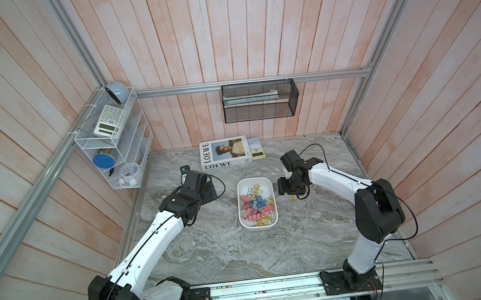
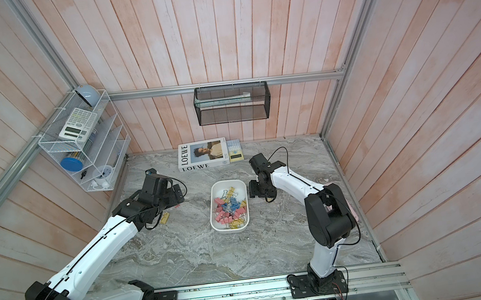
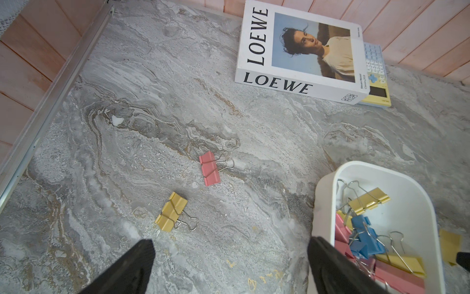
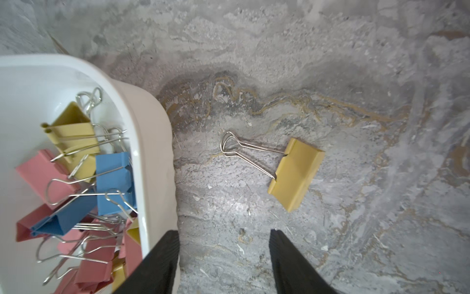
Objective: Take out the binder clips from the storage box
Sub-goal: Place the binder clip at the center of the board, then pick up the binder clip from the storage box.
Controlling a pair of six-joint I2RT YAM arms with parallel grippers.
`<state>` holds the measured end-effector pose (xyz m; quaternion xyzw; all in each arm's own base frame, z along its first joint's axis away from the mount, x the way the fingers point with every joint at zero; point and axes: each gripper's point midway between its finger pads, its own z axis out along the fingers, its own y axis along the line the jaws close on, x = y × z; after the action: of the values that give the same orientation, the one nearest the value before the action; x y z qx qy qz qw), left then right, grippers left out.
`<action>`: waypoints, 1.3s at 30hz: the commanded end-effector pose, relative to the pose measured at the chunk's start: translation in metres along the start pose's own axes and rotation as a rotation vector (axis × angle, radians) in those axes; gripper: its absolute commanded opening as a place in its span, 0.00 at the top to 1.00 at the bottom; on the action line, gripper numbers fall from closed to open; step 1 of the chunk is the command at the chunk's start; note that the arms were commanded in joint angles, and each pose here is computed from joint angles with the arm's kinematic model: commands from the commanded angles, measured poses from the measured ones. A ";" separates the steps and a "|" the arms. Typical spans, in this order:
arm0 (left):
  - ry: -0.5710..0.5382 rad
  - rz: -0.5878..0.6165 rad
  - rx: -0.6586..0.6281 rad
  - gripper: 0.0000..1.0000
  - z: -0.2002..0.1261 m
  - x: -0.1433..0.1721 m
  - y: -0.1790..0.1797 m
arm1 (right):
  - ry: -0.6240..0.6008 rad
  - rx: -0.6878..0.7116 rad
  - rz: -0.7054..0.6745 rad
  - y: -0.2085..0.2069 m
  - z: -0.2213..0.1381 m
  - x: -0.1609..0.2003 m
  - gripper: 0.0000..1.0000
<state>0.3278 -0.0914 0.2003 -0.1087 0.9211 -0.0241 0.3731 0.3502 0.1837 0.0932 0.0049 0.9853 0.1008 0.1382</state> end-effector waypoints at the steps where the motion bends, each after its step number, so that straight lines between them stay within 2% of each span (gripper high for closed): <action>1: 0.007 0.015 0.063 0.00 0.003 -0.003 -0.020 | -0.092 -0.053 -0.007 0.009 -0.036 -0.016 0.35; 5: 0.029 0.046 0.110 0.00 0.012 0.003 -0.046 | -0.129 -0.073 -0.016 0.010 -0.055 -0.015 0.23; 7: 0.046 0.078 0.130 0.01 0.017 0.008 -0.063 | -0.149 -0.084 -0.018 0.010 -0.064 -0.014 0.09; 9: 0.066 0.107 0.148 0.03 0.023 0.013 -0.080 | -0.157 -0.093 -0.019 0.010 -0.069 -0.011 0.02; 13: 0.103 0.201 0.176 0.17 0.033 0.028 -0.113 | -0.173 -0.092 -0.015 0.005 -0.079 -0.005 0.02; 16: 0.163 0.236 0.208 0.33 0.041 0.046 -0.132 | -0.186 -0.090 -0.009 0.002 -0.084 0.001 0.02; 24: 0.289 0.316 0.266 0.58 0.049 0.093 -0.158 | -0.252 -0.090 0.008 -0.008 -0.089 0.007 0.02; 34: 0.391 0.438 0.290 0.61 0.061 0.136 -0.171 | -0.273 -0.095 0.020 -0.010 -0.089 0.009 0.02; 36: 0.410 0.458 0.283 0.67 0.063 0.142 -0.169 | -0.272 -0.096 0.020 -0.010 -0.090 0.010 0.02; 38: 0.420 0.473 0.273 0.68 0.065 0.145 -0.167 | -0.275 -0.096 0.019 -0.010 -0.091 0.010 0.02; 39: 0.425 0.479 0.270 0.73 0.066 0.147 -0.165 | -0.276 -0.096 0.019 -0.010 -0.091 0.011 0.02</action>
<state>0.3012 -0.2787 0.0740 0.1507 0.9675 -0.0824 0.1856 0.3158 0.1598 0.1702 0.0145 0.9535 0.1489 0.2616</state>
